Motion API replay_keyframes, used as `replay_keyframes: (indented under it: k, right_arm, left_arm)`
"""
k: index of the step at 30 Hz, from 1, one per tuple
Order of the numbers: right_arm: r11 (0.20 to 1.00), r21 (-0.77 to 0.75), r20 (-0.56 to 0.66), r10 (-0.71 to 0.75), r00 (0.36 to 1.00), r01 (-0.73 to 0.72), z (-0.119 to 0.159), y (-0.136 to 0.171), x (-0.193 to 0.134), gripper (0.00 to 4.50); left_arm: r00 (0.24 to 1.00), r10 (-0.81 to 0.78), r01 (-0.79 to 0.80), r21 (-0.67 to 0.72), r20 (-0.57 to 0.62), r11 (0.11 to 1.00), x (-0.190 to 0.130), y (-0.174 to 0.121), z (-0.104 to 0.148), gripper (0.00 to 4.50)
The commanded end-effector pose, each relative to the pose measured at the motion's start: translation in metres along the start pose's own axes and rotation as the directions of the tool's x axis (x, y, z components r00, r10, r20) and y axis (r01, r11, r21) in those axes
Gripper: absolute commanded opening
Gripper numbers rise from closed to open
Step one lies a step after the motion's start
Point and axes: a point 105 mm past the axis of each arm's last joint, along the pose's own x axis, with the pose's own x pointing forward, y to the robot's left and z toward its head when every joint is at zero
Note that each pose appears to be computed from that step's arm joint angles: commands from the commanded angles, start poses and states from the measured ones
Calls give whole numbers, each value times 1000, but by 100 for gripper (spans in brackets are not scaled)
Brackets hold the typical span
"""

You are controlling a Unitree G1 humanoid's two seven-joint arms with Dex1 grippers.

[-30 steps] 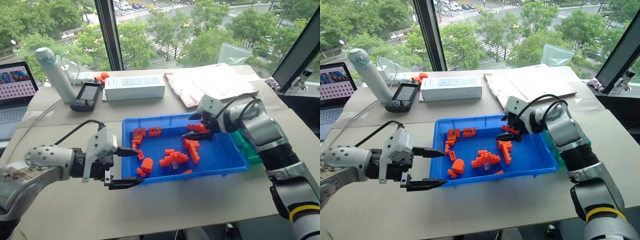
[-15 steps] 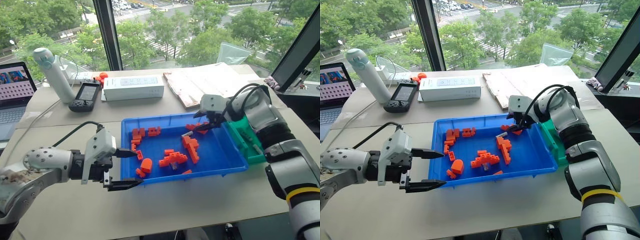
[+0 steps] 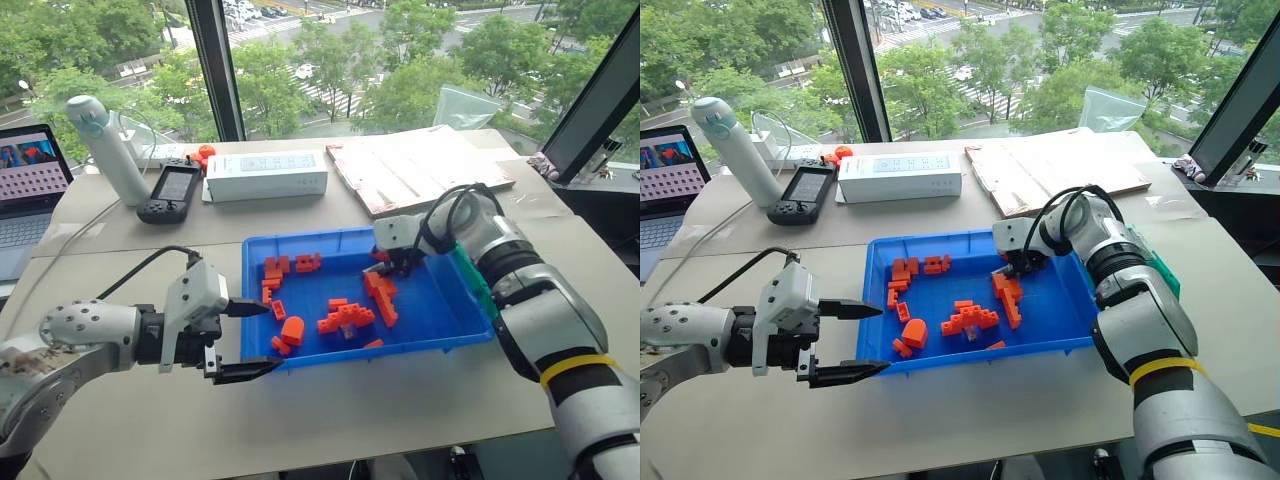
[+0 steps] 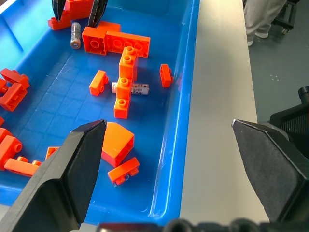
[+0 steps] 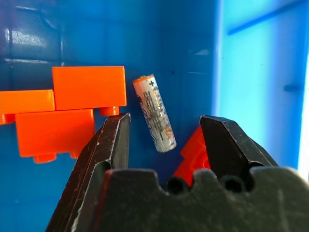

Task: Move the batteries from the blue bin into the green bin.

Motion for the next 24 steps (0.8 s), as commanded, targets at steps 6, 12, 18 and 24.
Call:
replay_keyframes:
  k: [6, 12, 18, 24]
  right_arm:
    - [934, 326, 125, 110, 986, -145, -3, 17, 6, 32]
    - [940, 334, 148, 28, 989, -77, 0, 0, -12, 26]
    - [889, 453, 231, -186, 955, 64, 10, -41, -75, 26]
    - [754, 615, 121, -382, 916, 233, -32, -37, -163, 26]
  left_arm:
    - [1000, 16, -17, 43, 7, 999, -4, -2, 9, 450]
    - [1000, 12, -13, 43, 7, 999, -4, -1, 9, 450]
    - [1000, -10, 9, 49, 20, 999, -1, -1, 10, 450]
    - [992, -61, 56, 51, 108, 997, 9, -1, 21, 450]
